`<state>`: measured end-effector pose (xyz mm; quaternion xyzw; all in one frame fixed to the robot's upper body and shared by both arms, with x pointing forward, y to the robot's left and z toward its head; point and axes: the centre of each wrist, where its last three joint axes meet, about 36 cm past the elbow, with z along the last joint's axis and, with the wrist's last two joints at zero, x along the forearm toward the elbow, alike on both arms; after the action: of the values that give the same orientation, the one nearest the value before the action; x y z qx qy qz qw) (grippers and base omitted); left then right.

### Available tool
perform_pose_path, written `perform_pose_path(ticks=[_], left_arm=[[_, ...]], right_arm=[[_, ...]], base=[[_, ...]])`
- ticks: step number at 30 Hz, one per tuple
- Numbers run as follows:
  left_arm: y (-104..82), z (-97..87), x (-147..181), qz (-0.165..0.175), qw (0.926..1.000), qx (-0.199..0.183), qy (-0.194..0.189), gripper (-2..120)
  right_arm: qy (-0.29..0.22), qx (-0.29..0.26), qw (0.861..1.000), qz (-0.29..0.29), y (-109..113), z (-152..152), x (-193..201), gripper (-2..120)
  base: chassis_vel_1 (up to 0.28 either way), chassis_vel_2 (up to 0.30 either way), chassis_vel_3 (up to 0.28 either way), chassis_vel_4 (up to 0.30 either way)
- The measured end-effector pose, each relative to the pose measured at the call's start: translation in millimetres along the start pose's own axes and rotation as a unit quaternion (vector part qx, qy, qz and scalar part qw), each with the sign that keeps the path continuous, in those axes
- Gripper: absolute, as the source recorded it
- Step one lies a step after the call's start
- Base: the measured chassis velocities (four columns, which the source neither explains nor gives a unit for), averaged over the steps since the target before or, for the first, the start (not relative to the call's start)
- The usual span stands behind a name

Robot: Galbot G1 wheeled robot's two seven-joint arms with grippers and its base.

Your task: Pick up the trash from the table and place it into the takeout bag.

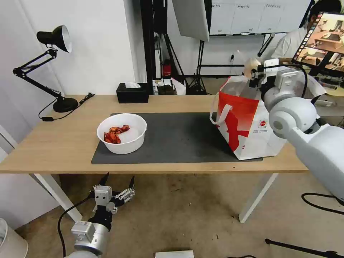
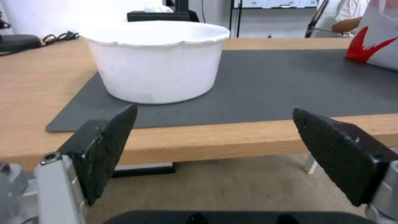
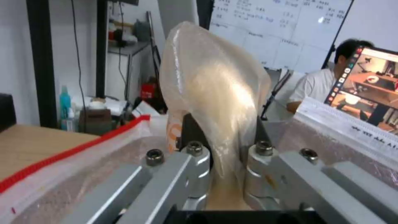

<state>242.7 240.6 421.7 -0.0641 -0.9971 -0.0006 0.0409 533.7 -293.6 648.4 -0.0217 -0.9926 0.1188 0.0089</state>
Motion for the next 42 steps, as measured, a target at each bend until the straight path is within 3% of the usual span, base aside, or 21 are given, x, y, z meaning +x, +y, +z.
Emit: perform_pose_path(ticks=[27,42], left_arm=[[-2.3,-5.6,3,0.003,0.9999,0.002,0.012,100],[-2.1,-8.2,0,0.004,1.0000,0.003,0.006,100]], right_arm=[[0.045,-0.001,0.999,-0.024,4,-3,16,98],[0.027,-0.016,0.999,-0.028,3,-2,25,100]], base=[[0.000,0.000,0.000,0.000],[0.000,0.000,0.000,0.000]])
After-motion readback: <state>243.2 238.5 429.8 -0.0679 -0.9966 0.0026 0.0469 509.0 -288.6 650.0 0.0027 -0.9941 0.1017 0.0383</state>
